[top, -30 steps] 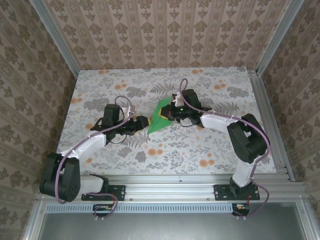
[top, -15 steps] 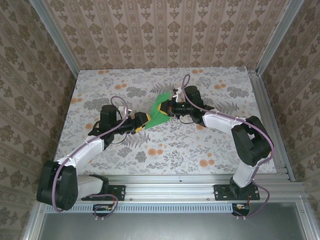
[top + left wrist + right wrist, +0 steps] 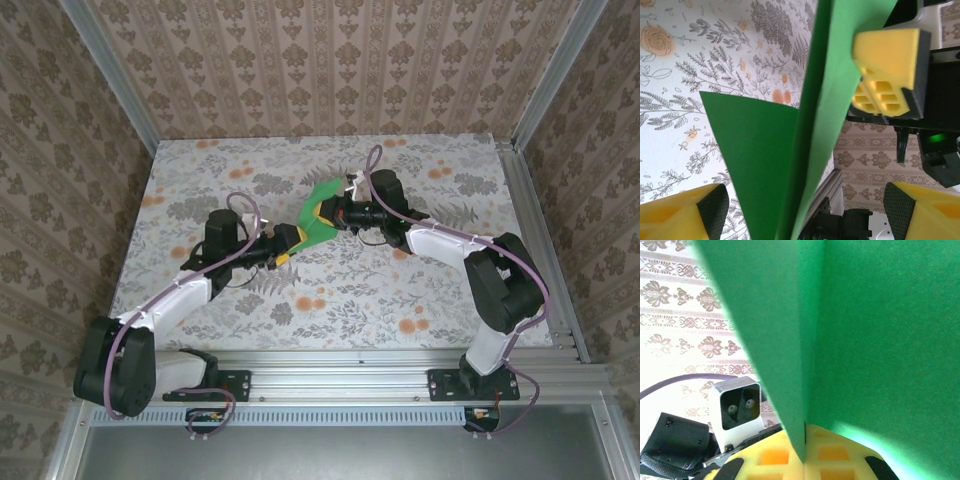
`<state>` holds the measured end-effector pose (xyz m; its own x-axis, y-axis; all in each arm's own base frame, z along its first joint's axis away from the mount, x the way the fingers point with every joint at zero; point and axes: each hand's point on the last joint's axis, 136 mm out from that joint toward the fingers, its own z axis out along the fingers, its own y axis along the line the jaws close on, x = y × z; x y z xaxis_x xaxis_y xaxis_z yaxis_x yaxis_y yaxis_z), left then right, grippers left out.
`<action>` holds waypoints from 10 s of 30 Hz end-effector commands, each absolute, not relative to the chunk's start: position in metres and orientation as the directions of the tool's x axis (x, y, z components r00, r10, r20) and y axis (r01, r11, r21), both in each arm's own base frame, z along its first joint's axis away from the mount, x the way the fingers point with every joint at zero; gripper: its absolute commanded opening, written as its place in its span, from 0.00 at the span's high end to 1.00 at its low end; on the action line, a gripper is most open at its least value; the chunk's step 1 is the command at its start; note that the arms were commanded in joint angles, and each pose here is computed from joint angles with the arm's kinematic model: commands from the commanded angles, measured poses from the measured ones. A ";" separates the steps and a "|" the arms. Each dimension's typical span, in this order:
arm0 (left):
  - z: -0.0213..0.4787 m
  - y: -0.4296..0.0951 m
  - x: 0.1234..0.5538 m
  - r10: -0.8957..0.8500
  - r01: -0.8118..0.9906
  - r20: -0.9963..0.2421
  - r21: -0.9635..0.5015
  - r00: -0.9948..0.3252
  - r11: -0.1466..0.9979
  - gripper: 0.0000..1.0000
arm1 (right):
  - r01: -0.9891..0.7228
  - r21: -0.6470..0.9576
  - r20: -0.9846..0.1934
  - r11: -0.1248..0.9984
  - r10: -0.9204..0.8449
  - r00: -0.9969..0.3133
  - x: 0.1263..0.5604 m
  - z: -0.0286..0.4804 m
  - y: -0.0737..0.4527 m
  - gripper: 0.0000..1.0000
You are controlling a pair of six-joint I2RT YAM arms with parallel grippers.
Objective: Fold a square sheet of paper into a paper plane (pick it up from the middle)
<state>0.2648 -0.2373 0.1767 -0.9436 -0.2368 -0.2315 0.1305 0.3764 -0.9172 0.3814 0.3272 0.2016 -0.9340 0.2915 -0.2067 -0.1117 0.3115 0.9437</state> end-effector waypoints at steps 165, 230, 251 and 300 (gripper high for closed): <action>0.088 -0.204 0.268 0.011 0.190 -0.297 -0.582 -0.955 0.790 0.33 | -0.030 0.652 -0.127 0.757 0.070 -0.989 0.285 0.022 0.305 0.95; 0.051 -0.272 0.285 0.044 0.203 -0.299 -0.528 -0.953 0.825 0.95 | 0.106 0.773 -0.032 0.626 0.206 -0.978 0.294 0.008 0.280 0.99; 0.055 -0.276 0.283 0.111 0.262 -0.316 -0.490 -0.942 0.832 0.95 | 0.075 0.729 -0.073 0.680 0.187 -0.980 0.311 0.016 0.280 0.92; 0.055 -0.283 0.284 0.115 0.265 -0.324 -0.466 -0.939 0.844 0.95 | 0.016 0.664 -0.152 0.747 0.156 -0.976 0.299 0.038 0.264 0.89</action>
